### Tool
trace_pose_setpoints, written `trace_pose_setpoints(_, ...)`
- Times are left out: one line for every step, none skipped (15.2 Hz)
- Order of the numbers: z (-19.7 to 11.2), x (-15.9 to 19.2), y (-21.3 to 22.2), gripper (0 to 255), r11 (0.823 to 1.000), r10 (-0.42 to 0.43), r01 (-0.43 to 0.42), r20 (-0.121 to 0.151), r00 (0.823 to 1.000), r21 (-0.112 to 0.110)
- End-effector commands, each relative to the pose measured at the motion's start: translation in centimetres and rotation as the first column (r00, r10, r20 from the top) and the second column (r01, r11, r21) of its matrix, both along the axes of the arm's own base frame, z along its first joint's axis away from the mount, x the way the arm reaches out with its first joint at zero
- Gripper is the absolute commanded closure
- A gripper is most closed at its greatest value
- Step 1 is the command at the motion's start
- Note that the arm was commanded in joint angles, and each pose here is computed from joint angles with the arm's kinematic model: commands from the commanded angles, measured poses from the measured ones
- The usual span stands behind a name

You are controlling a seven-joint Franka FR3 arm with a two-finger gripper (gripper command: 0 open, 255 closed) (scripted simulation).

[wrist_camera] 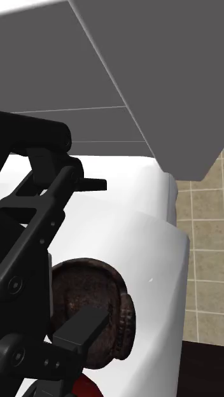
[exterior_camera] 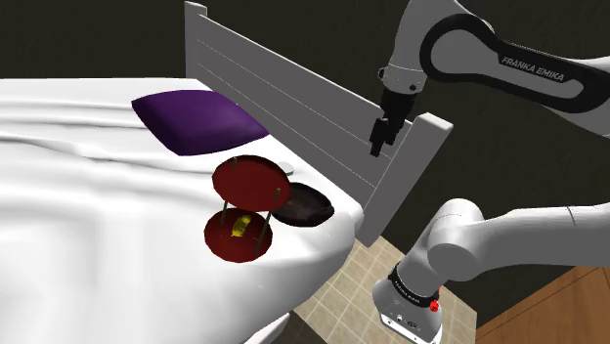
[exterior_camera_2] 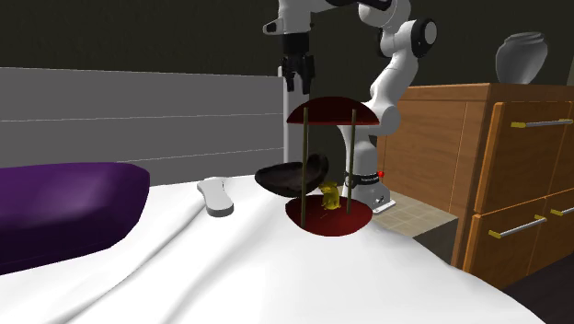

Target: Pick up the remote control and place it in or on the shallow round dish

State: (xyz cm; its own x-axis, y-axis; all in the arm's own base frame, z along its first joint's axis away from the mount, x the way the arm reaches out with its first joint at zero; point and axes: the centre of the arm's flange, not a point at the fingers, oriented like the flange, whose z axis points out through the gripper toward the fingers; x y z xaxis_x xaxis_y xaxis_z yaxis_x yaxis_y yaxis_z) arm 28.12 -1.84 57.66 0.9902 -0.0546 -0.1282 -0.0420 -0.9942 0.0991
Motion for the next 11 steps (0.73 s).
trace_pose_setpoints(0.0,0.0,0.0,0,1.0,0.0,0.0,0.0,1.0,0.0)
trace_pose_setpoints(-0.7,0.9,-0.5,0,0.999,0.049,-0.049,0.002,0.999,0.005)
trace_pose_setpoints(-1.4,1.8,-1.0,0,0.995,0.098,-0.098,0.003,0.995,0.01)
trace_pose_setpoints(-2.1,2.7,-1.4,0,0.989,0.146,-0.147,0.006,0.989,0.015)
trace_pose_setpoints(-2.8,3.6,-1.8,0,0.981,0.195,-0.195,0.008,0.981,0.019)
trace_pose_setpoints(-3.6,4.6,-2.1,0,0.97,0.242,-0.243,0.01,0.97,0.024)
trace_pose_setpoints(-4.3,5.6,-2.3,0,0.957,0.29,-0.29,0.013,0.957,0.028)
trace_pose_setpoints(-5.0,6.6,-2.5,0,0.941,0.336,-0.336,0.016,0.942,0.033)
trace_pose_setpoints(-5.7,7.6,-2.7,0,0.923,0.382,-0.382,0.019,0.924,0.037)
trace_pose_setpoints(-6.4,8.6,-2.8,0,0.903,0.426,-0.427,0.023,0.904,0.041)
trace_pose_setpoints(-7.1,9.6,-2.9,0,0.881,0.47,-0.471,0.026,0.882,0.044)
